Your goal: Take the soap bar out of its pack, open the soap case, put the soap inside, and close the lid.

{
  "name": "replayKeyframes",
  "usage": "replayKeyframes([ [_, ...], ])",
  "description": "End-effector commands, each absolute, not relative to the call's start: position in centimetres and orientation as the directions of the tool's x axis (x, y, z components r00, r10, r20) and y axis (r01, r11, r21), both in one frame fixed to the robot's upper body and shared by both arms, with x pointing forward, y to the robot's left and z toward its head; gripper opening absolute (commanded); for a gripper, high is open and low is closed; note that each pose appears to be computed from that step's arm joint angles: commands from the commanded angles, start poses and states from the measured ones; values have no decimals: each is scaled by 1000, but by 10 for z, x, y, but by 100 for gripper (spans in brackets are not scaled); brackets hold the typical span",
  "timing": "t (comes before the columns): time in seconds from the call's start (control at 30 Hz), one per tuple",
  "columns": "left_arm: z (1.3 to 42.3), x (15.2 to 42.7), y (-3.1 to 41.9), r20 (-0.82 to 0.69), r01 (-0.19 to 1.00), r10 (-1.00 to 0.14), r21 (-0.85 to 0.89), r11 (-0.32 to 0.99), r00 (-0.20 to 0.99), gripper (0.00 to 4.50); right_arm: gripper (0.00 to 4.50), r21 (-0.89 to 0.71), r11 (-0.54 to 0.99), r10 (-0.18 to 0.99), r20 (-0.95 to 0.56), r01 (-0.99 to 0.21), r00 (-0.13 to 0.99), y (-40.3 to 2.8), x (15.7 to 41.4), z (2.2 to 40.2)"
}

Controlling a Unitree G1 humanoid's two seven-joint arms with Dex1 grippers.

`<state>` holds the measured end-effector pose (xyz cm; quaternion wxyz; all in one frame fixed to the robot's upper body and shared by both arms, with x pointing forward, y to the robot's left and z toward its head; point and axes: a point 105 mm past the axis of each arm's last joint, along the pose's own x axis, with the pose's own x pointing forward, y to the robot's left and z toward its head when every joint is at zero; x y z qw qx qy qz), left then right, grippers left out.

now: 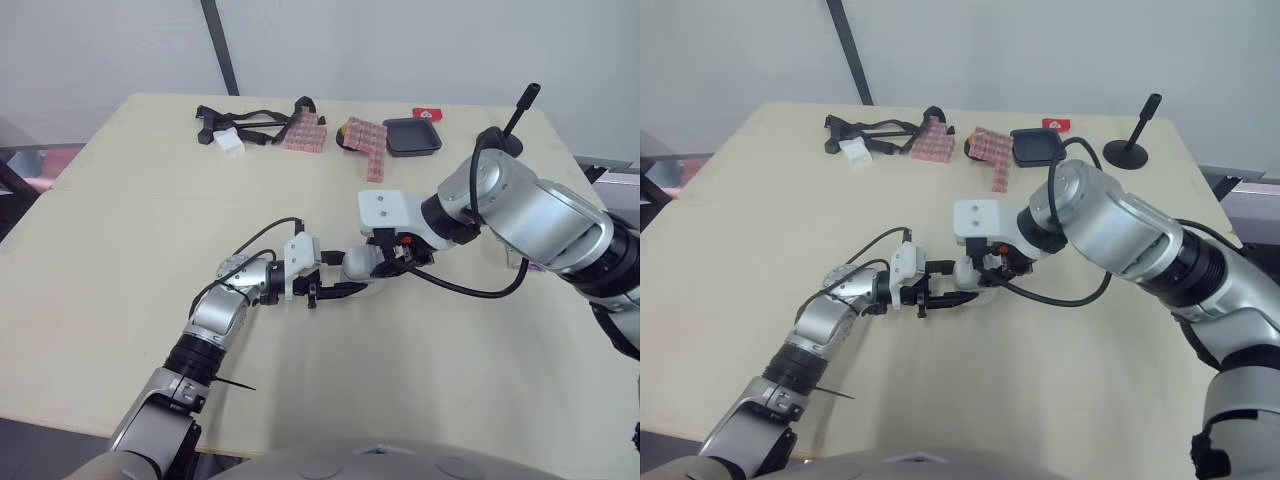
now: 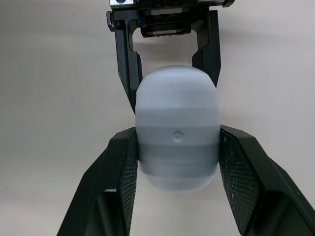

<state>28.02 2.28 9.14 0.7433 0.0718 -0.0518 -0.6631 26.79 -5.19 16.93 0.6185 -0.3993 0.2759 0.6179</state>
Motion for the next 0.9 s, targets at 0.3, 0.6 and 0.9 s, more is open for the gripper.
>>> replayKeyframes([
  [0.3,113,275,18,52,963,-996,257,85,74,191,448,-72,3,494,-867,-997,64,-61,275,138],
  [0.6,112,275,18,51,964,-996,250,88,78,191,448,-79,19,500,-863,-997,78,-63,277,138],
  [0.9,111,275,21,37,964,-996,251,85,79,191,448,-67,158,639,-753,-985,154,-79,279,152],
])
